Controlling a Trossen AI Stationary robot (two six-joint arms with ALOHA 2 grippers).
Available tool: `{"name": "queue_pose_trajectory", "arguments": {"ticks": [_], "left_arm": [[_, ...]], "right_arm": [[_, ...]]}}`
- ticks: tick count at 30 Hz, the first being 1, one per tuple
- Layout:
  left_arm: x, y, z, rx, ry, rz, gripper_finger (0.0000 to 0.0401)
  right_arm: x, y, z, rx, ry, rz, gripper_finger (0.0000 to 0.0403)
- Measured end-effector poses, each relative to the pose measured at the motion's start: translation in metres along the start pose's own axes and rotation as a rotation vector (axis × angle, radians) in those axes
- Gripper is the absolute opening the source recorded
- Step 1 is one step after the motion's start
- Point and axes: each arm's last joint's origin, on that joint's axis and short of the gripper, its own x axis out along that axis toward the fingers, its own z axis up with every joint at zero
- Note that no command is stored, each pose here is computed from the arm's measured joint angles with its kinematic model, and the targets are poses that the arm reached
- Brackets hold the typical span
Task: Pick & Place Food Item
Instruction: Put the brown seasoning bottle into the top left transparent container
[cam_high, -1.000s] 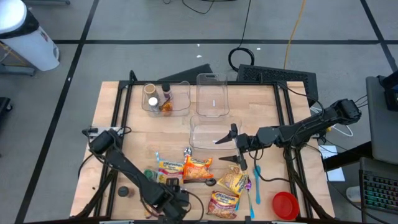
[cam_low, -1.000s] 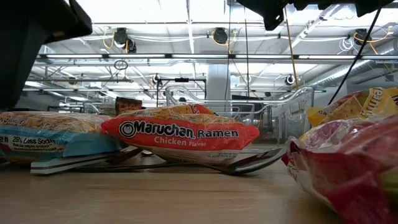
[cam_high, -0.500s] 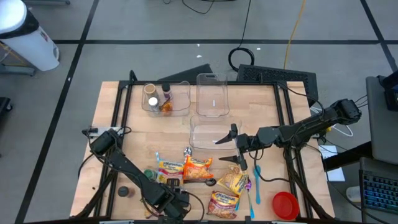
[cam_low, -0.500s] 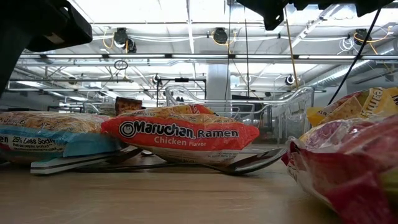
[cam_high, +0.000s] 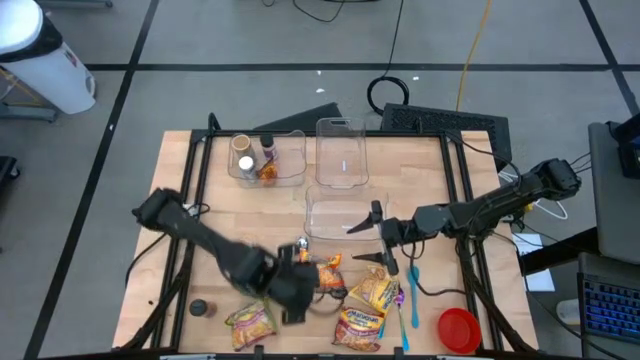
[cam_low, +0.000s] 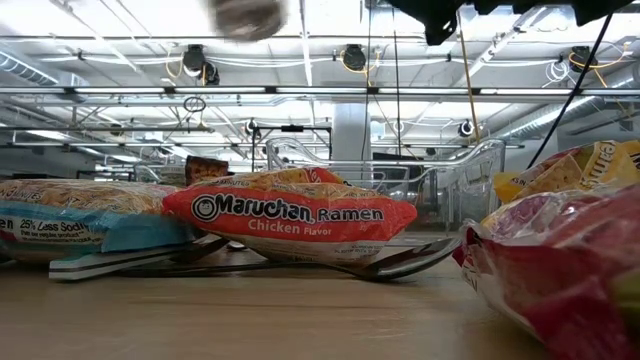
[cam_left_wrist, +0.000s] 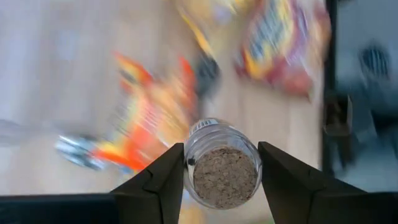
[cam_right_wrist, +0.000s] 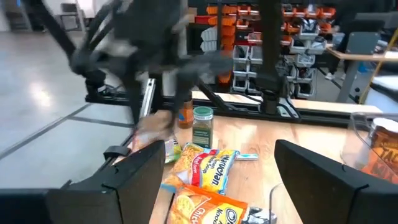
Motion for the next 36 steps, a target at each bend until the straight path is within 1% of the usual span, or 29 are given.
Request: {"name": "queue_pose_trajectory", "arguments": {"ticks": [3, 7, 11, 14, 17, 21, 24, 26, 29, 32, 34, 36], "left_arm": [[-0.018, 0.026, 0.018, -0.007, -0.08, 0.039, 0.0178], [-0.023, 0.059, 0.036, -0.022, -0.107, 0.073, 0.0178], [-0.018, 0.085, 0.047, -0.039, -0.09, 0.071, 0.0178], [-0.016, 0.096, 0.051, -0.041, -0.08, 0.056, 0.0178], [-0.015, 0.101, 0.055, -0.027, -0.097, 0.058, 0.0178], [-0.015, 0.102, 0.06, 0.019, -0.131, 0.045, 0.0178], [-0.015, 0.102, 0.06, 0.041, -0.132, 0.045, 0.0178], [-0.015, 0.103, 0.06, 0.045, -0.13, 0.048, 0.0178], [-0.015, 0.103, 0.06, 0.049, -0.132, 0.052, 0.0178], [-0.015, 0.103, 0.06, 0.049, -0.136, 0.052, 0.0178], [-0.015, 0.103, 0.061, 0.048, -0.139, 0.049, 0.0178], [-0.015, 0.102, 0.061, 0.049, -0.142, 0.048, 0.0178]], "right_arm": [[-0.001, 0.007, 0.001, -0.036, -0.009, 0.025, 0.0293], [0.004, 0.013, -0.004, -0.052, -0.009, 0.035, 0.0293], [0.014, 0.011, -0.015, -0.056, 0.015, -0.019, 0.0293], [0.022, 0.003, -0.023, -0.064, 0.029, -0.065, 0.0293], [0.032, -0.005, -0.028, -0.053, 0.049, -0.097, 0.0293], [0.048, -0.014, -0.037, -0.046, 0.083, -0.129, 0.0293], [0.059, -0.015, -0.041, -0.052, 0.095, -0.126, 0.0293], [0.062, -0.014, -0.041, -0.073, 0.102, -0.099, 0.0292], [0.066, -0.014, -0.041, -0.079, 0.097, -0.102, 0.0285], [0.065, -0.014, -0.041, -0.073, 0.096, -0.104, 0.0262], [0.065, -0.014, -0.041, -0.072, 0.096, -0.104, 0.0235], [0.065, -0.014, -0.041, -0.072, 0.097, -0.103, 0.0199]]}}
